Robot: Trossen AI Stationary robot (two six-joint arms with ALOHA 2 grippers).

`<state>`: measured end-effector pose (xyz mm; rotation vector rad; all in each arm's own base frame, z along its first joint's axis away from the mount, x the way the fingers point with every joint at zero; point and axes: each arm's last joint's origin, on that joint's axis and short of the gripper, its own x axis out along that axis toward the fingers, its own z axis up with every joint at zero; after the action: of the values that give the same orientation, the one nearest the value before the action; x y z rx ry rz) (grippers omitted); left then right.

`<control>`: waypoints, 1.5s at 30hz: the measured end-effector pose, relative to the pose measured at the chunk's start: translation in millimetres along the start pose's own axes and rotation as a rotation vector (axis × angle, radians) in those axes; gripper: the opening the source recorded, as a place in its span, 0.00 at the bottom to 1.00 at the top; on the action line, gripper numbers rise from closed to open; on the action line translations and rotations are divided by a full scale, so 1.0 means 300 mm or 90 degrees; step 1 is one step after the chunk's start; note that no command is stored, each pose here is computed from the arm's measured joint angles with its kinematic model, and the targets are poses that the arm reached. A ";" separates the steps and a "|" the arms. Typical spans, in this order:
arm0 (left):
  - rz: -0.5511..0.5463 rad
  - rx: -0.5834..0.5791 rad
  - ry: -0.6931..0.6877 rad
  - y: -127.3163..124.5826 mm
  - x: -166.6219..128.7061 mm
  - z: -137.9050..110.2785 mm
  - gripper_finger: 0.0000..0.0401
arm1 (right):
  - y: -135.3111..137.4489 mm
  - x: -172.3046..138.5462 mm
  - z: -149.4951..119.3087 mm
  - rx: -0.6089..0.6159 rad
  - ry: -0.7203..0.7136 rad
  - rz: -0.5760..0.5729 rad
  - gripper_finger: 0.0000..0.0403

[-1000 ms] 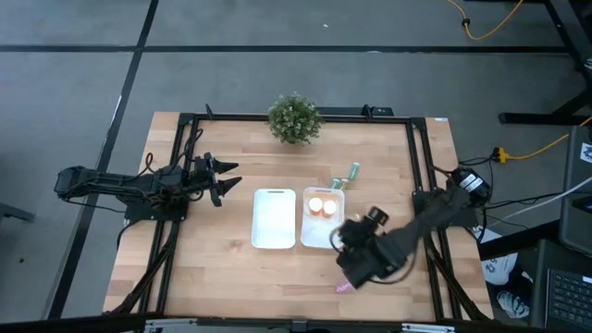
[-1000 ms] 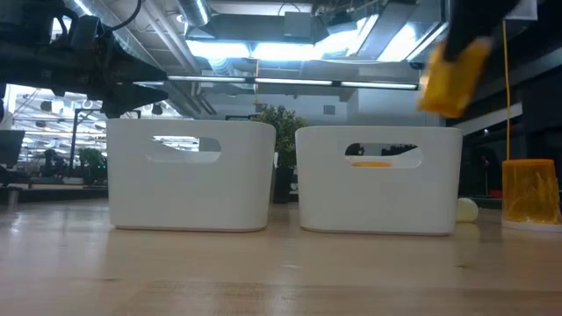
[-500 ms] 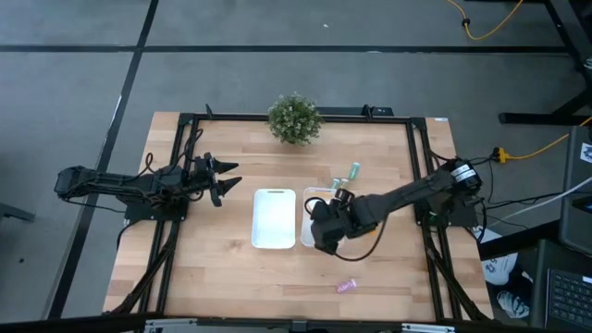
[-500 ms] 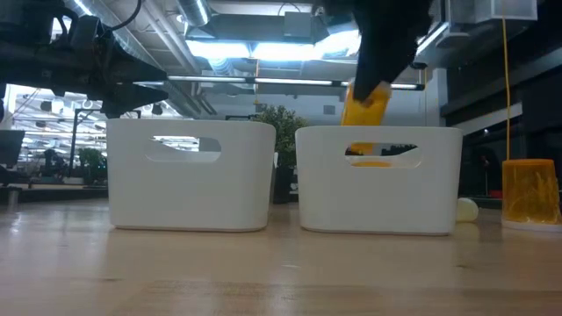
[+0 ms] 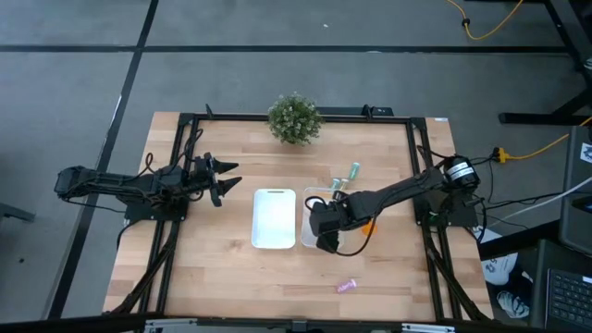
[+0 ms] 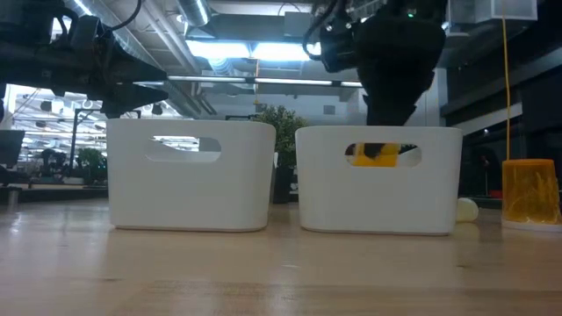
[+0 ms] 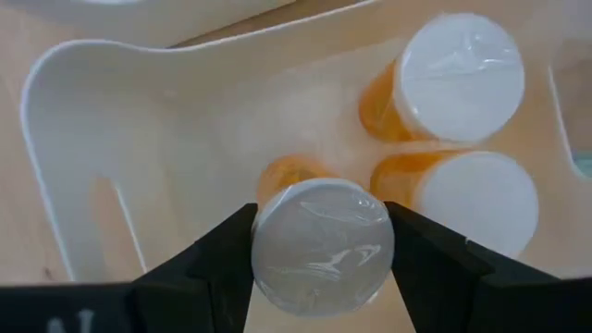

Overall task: Pick and place medicine bottles into bin by pill shape (circle, oval)
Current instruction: Put the orange capsule bottle into the right white bin

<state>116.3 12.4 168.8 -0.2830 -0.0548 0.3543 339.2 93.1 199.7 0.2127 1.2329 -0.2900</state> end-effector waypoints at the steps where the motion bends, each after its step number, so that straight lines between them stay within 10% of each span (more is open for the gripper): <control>1: 0.000 0.000 0.000 0.000 0.000 0.000 0.64 | -0.001 0.004 -0.002 0.002 0.000 0.002 0.54; 32: 0.000 0.000 0.000 0.000 0.000 0.000 0.64 | 0.054 -0.107 0.009 -0.008 -0.048 -0.080 0.61; 45: 0.000 0.000 0.000 0.000 0.000 0.000 0.64 | 0.178 -0.321 -0.258 0.049 -0.084 -0.196 0.61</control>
<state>116.3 12.4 168.7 -0.2829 -0.0543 0.3541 258.6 177.8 266.4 0.0678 1.1225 -0.6095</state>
